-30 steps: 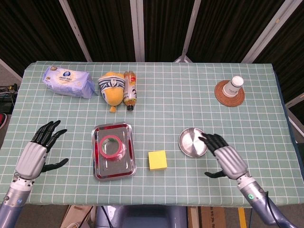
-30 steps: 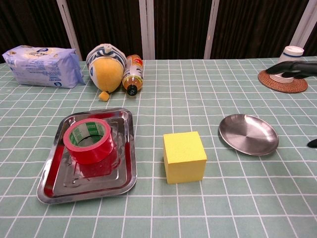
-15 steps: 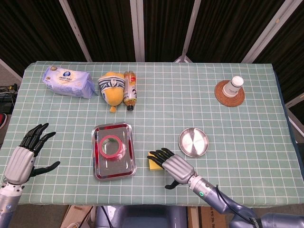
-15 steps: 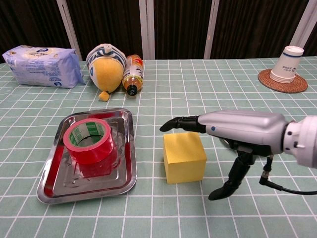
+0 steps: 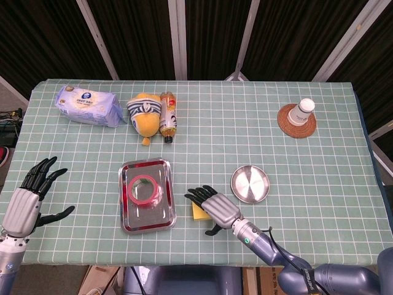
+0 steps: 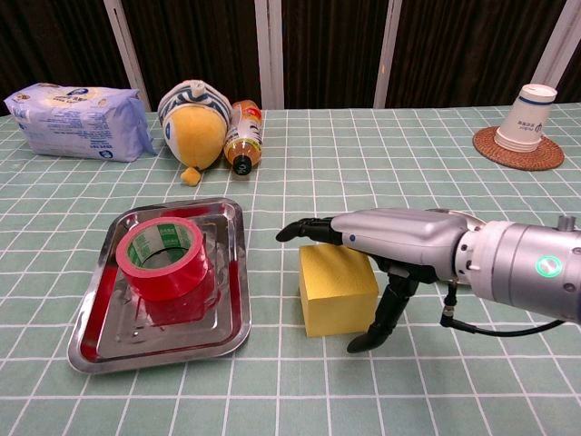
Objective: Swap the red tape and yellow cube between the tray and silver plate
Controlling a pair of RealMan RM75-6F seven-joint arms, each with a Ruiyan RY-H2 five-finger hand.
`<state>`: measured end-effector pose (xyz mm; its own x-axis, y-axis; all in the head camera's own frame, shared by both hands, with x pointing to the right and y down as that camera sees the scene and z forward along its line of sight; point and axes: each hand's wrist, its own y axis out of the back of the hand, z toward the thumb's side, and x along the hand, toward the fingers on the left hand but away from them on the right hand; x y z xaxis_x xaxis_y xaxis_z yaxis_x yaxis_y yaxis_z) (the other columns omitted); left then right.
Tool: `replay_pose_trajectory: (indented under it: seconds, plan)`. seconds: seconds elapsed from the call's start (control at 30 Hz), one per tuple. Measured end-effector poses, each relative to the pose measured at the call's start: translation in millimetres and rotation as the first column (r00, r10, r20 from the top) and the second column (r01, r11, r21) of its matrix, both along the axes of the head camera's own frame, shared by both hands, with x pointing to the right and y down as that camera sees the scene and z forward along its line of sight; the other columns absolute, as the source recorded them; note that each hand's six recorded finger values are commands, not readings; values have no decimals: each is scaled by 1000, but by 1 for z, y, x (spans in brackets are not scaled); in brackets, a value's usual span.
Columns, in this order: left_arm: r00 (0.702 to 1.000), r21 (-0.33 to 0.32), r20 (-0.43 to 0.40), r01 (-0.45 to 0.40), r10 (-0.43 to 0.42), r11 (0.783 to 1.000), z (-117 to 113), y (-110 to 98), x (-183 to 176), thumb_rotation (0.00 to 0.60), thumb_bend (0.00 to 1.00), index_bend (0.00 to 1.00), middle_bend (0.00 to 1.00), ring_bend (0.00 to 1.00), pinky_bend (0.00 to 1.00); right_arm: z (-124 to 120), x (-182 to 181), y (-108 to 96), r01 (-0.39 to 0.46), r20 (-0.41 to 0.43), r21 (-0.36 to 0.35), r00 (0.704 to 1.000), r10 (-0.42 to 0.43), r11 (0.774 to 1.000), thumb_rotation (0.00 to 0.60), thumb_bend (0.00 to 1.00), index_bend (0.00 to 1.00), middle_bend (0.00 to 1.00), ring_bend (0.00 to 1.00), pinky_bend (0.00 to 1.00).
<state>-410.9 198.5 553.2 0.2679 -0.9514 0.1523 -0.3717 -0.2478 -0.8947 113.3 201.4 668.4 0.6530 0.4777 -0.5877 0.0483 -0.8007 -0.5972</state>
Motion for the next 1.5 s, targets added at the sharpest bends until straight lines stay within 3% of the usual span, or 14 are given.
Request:
replay_pose_trajectory:
  seconds: [0.07,0.43,0.9,1.33,1.5]
  plan:
    - [1000,-4,-2,4,-4,1000,1,0,0,600,0,206,0,0,110,1,-1,-1,-1,-3,9,1000,1,1000,600,29,157,175,320,193]
    - [1000,-10,-19,14,-15,1000,0,1,0,600,0,227,0,0,111,2,1,-10,-16,-19,108,1000,18,994,600,258,280,246,456,291]
    - [1000,-13,-22,9,-10,1000,0,3,2,600,0,231,0,0,110,-26,61,-68,-149,-56,222,985,165,964,600,270,282,246,456,291]
    - [1000,11,-5,29,-29,1000,-3,5,1,600,0,234,0,0,110,11,129,-88,-183,-208,208,952,226,961,600,269,282,246,451,279]
    - [1000,5,4,25,-25,1000,-1,6,3,600,0,233,0,0,110,18,134,-85,-183,-213,171,953,217,968,600,247,227,211,278,161]
